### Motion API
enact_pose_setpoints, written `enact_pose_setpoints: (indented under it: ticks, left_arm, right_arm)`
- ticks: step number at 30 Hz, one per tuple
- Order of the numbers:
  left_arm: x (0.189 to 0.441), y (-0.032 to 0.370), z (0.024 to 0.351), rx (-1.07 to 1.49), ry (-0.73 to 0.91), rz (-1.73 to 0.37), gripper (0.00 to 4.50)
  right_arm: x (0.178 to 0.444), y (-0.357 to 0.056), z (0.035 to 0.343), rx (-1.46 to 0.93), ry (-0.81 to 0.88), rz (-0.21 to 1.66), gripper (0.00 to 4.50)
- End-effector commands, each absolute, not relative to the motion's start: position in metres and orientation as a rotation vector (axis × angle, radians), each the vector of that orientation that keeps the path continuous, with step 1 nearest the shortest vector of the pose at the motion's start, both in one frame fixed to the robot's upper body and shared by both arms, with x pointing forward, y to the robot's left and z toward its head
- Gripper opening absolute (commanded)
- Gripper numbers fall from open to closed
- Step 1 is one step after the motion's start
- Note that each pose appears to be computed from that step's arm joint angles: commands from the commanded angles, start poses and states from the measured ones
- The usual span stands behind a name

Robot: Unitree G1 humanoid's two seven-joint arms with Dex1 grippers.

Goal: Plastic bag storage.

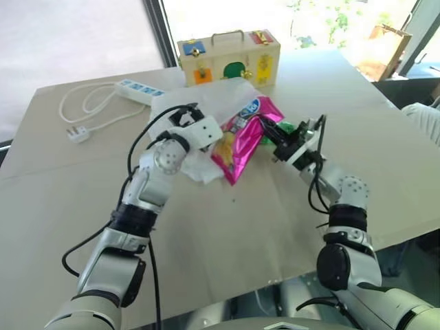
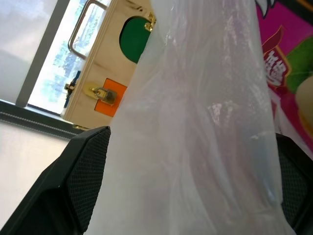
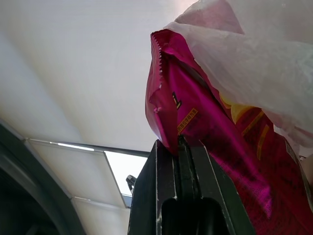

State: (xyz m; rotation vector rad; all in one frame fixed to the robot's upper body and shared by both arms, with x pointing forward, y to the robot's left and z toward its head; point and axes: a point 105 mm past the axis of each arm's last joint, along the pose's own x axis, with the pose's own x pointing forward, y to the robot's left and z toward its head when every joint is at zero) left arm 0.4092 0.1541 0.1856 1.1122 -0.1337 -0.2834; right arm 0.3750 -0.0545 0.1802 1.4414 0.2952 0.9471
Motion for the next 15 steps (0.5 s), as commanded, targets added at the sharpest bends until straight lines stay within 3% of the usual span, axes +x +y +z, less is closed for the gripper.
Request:
enact_pose_setpoints:
  ticks: [1, 5, 8, 15]
  left_arm:
    - [0.406, 0.156, 0.210, 1.179, -0.231, -0.205, 4.47]
    - [0.402, 0.151, 0.212, 1.135, -0.290, -0.185, 4.47]
    - [0.399, 0.142, 0.199, 1.091, -0.276, -0.234, 3.72]
    - [0.396, 0.139, 0.197, 1.088, -0.288, -0.235, 0.47]
  right_arm:
    - [0.373, -0.054, 0.193, 1.440, 0.252, 0.988, 0.00]
    - [0.374, -0.054, 0.194, 1.447, 0.247, 0.988, 0.00]
    - [0.374, -0.053, 0.193, 1.450, 0.247, 0.988, 0.00]
    - [0.373, -0.052, 0.192, 1.456, 0.250, 0.987, 0.00]
